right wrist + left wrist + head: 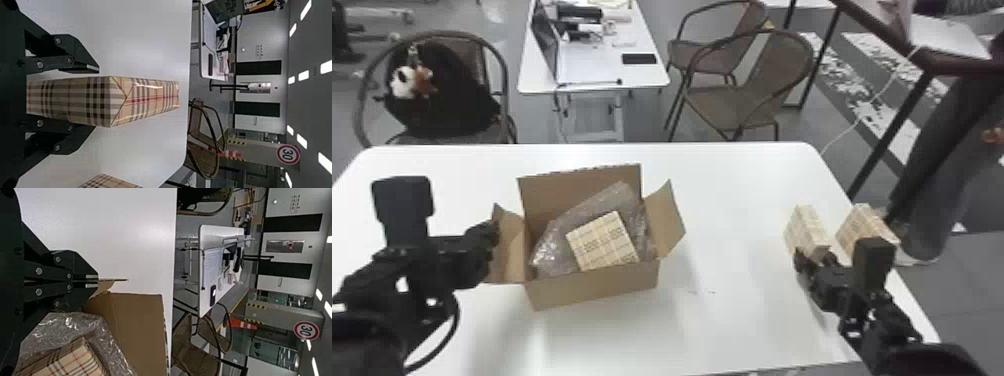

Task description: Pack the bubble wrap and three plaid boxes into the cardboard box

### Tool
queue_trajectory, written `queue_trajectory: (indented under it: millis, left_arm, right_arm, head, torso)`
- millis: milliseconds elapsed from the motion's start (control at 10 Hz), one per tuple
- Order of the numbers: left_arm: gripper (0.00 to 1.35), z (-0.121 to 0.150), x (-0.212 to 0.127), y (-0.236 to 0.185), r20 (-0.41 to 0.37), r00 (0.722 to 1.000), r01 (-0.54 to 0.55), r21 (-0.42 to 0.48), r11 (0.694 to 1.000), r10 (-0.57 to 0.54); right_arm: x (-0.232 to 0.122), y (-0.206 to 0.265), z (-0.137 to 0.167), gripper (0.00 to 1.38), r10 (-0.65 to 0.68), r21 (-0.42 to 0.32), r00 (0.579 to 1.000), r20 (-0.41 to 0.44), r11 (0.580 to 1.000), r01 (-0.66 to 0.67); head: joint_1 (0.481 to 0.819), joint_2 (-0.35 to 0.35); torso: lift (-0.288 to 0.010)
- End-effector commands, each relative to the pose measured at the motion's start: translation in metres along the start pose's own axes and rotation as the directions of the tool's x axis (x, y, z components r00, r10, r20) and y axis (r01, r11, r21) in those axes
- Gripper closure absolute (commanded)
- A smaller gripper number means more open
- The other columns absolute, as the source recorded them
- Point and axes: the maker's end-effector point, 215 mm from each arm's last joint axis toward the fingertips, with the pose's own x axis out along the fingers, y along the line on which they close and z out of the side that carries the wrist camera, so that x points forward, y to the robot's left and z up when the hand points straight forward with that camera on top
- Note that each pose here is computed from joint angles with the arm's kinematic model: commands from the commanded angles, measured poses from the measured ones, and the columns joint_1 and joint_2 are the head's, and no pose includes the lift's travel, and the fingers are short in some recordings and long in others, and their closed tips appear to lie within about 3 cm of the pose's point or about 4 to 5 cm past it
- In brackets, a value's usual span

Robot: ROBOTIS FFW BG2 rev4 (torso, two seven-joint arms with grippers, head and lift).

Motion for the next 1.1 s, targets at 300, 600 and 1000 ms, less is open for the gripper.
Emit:
queue_trajectory:
  millis: [300,600,1000]
  left_arm:
    - [1.21,0.001,0.001,-0.002,0.005,1.000,0.003,-0.004,1.000,-0.003]
    - [1.21,0.001,0.000,-0.001,0.004,1.000,0.000,-0.004,1.000,0.000]
    - [1.22,0.001,0.004,-0.007,-0.002,1.000,0.010,0.003,1.000,-0.010]
  right_arm:
    - [-0.027,0.060,0.023,1.09,0.109,0.094,0.993,0.054,0.989,-0.114]
    - [-0.040,0.161,0.117,1.09,0.414,0.107,0.908,0.060,0.902,-0.418]
    - [-0.044,0.274,0.204,1.09,0.697,0.078,0.715,0.054,0.711,-0.699]
  head:
    - [0.695,-0.047]
    - [0.695,0.027]
    - [0.695,0.170]
  torso:
    - [-0.092]
    - [-0.092]
    - [-0.092]
